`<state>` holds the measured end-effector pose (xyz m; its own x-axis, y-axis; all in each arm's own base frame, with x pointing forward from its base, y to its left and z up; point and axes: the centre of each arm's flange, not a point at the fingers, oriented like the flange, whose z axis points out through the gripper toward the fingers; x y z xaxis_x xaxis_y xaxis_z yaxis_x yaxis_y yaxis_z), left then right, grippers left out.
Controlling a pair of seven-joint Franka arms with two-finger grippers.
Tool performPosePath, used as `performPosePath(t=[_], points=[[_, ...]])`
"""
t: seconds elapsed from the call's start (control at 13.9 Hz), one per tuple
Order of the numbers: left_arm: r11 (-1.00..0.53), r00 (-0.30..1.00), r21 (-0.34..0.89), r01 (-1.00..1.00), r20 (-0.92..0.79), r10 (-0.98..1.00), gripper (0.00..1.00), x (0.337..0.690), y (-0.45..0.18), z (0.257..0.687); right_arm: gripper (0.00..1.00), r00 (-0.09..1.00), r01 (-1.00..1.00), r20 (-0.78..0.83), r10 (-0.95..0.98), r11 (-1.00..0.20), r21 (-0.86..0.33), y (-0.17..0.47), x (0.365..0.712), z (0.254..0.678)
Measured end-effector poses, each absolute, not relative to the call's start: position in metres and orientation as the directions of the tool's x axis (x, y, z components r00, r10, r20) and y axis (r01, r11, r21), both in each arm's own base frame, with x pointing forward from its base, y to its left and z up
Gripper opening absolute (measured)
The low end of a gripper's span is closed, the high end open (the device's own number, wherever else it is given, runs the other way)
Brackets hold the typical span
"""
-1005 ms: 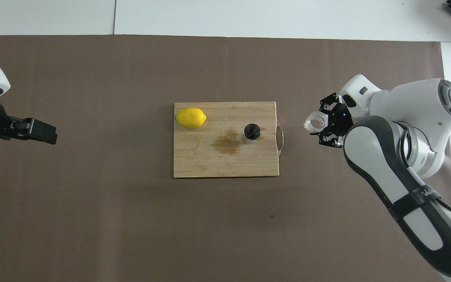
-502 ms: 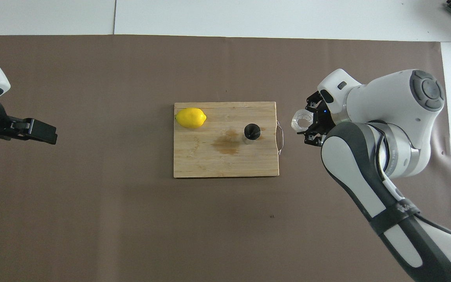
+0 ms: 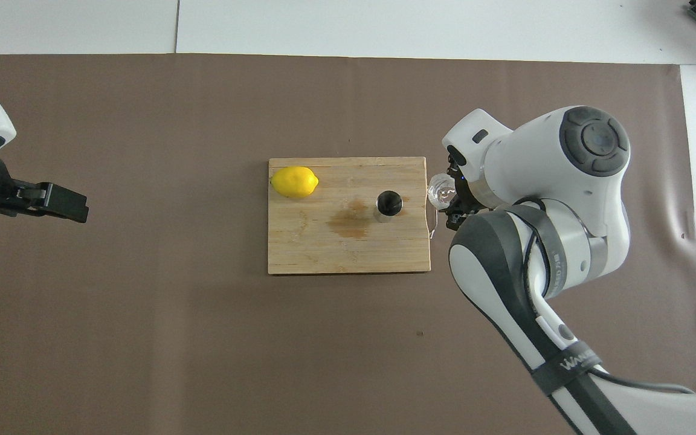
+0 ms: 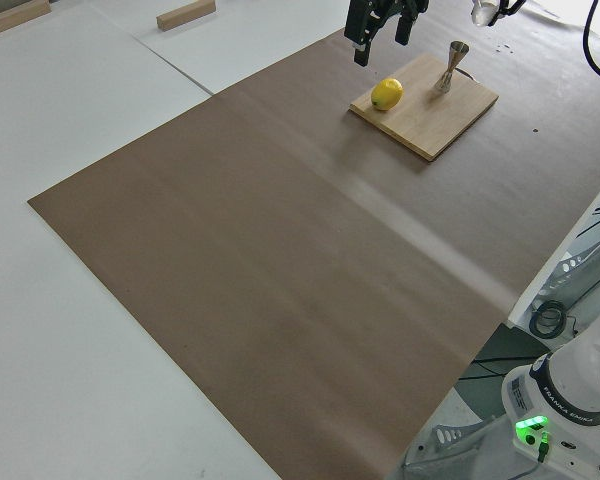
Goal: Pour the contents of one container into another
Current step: 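Carry the white cup with the right gripper above the metal cup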
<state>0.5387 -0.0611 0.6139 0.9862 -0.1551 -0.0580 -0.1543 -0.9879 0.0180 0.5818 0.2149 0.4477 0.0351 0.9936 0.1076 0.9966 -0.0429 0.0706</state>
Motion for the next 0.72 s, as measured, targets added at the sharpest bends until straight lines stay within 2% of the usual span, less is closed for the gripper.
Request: performPosePath(t=[0.36, 0.72], points=[[-0.988, 0.986, 0.018, -0.154, -0.058, -0.155, 1.00, 0.539, -0.061, 0.614, 0.51, -0.026, 0.997, 0.024, 0.999, 0.025, 0.073, 0.244, 0.582, 0.454], [-0.988, 0.986, 0.018, -0.154, -0.058, -0.155, 1.00, 0.539, -0.061, 0.614, 0.51, -0.069, 0.995, -0.045, 0.997, 0.072, 0.068, 0.253, 0.589, 0.432]])
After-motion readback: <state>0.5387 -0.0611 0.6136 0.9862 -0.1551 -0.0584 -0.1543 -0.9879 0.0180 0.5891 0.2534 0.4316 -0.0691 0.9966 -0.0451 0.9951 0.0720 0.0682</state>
